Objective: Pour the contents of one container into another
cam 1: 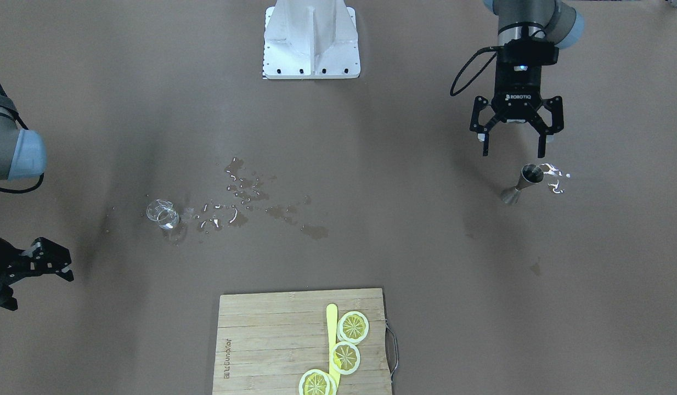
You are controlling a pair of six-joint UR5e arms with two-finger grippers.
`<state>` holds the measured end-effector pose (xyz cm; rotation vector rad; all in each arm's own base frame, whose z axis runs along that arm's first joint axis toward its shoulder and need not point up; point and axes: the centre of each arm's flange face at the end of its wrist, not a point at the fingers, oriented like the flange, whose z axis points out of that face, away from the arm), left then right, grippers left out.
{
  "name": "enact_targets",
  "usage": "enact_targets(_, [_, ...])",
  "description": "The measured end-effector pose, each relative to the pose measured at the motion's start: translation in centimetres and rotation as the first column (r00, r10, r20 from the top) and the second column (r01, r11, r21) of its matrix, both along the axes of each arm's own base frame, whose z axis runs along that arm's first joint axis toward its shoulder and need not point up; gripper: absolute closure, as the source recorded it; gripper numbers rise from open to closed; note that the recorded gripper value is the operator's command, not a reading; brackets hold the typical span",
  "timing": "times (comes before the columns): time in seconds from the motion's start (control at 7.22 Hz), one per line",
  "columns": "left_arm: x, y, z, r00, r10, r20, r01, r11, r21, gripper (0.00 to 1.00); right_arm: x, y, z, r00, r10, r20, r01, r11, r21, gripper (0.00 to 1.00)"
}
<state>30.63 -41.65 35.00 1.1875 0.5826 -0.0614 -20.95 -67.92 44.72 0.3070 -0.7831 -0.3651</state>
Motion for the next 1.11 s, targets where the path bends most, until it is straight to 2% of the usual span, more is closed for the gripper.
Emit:
enact_targets(0.28, [-0.7,-10.1,0.3,0.994,0.103,0.037,-0.098,0.989,-0.111,0.01,3.6,0.8,1.8,0.997,0.04,-0.068,-0.05,0.988,-0.144,0.0])
enact_targets(0.42, [-1.5,-15.4,1.6,0.987,0.157,0.027,-0.149,0.969,-0.195,0.01,5.3,1.8,3.6,0.995,0.054,-0.081,-0.069,0.979,-0.19,0.0])
enact_targets(0.55, [-3.7,-20.4,3.1,0.975,0.22,-0.018,-0.216,0.932,-0.291,0.01,7.4,2.6,5.4,0.993,0.075,-0.087,-0.093,0.97,-0.225,0.0])
enact_targets(0.69, [-6.9,-23.8,4.8,0.96,0.268,-0.076,-0.276,0.875,-0.397,0.01,10.3,3.3,7.2,0.991,0.107,-0.084,-0.126,0.954,-0.271,0.0])
enact_targets(0.83, [-9.7,-25.2,6.2,0.948,0.29,-0.131,-0.316,0.806,-0.501,0.01,13.8,4.4,9.1,0.986,0.148,-0.081,-0.166,0.93,-0.328,0.0])
enact_targets(0.97, [-12.1,-25.5,7.5,0.937,0.296,-0.184,-0.347,0.74,-0.576,0.01,17.4,6.4,11.3,0.978,0.192,-0.085,-0.21,0.9,-0.381,0.0])
enact_targets(1.11, [-14.2,-24.4,10.1,0.919,0.304,-0.25,-0.392,0.673,-0.627,0.01,20.8,10.0,13.6,0.967,0.234,-0.095,-0.253,0.871,-0.421,0.0])
